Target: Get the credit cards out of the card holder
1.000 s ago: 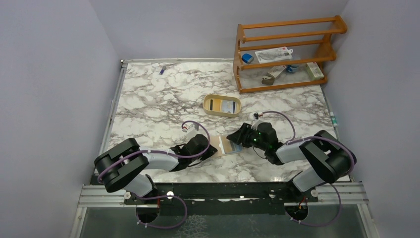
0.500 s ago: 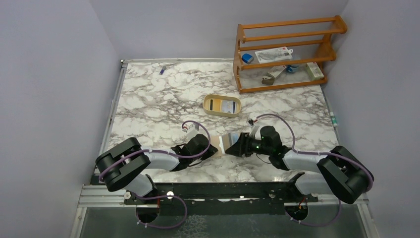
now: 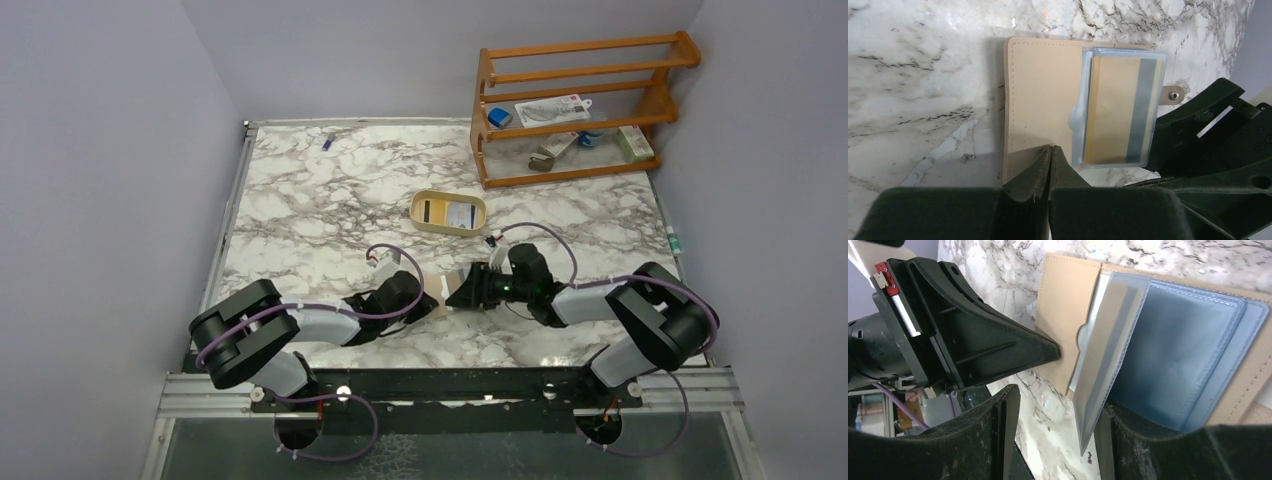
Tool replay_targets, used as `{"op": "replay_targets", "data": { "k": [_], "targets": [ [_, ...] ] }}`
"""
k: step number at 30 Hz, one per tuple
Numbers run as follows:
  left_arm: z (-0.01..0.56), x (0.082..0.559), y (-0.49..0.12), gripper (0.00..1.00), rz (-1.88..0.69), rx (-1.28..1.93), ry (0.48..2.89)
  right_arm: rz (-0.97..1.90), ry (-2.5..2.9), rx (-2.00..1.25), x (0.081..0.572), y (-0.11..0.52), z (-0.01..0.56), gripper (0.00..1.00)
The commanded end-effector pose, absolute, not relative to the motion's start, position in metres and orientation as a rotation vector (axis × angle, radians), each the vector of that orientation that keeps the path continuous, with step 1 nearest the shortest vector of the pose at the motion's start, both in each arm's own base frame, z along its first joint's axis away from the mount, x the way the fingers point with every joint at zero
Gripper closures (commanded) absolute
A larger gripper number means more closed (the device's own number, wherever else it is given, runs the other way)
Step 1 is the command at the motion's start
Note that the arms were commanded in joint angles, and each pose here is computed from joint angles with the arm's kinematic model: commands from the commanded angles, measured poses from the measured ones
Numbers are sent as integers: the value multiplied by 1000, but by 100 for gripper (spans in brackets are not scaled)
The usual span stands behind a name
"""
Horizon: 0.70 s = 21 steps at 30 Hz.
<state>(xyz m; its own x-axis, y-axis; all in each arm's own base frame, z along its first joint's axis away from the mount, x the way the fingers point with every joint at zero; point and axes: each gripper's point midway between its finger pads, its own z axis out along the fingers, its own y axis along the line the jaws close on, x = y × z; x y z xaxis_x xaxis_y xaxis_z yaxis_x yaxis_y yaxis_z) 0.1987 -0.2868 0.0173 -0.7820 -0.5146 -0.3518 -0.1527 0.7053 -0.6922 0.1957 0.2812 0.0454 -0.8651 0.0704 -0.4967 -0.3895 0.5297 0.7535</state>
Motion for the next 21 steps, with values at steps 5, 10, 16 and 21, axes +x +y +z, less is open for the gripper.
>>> {"op": "replay_targets", "data": {
  "k": [5, 10, 16, 21],
  "targets": [
    [-27, 166, -210, 100, -485, -502, 2529, 1400, 2188, -362, 204, 312, 68, 42],
    [2, 171, -202, 93, -501, -498, 2459, 1380, 2195, -368, 205, 312, 64, 42],
    [44, 180, -202, 37, -622, -483, 2341, 1391, 2211, -369, 202, 312, 57, 42],
    [57, 184, -193, 31, -650, -495, 2276, 1419, 2207, -372, 201, 316, 56, 42]
  ]
}}
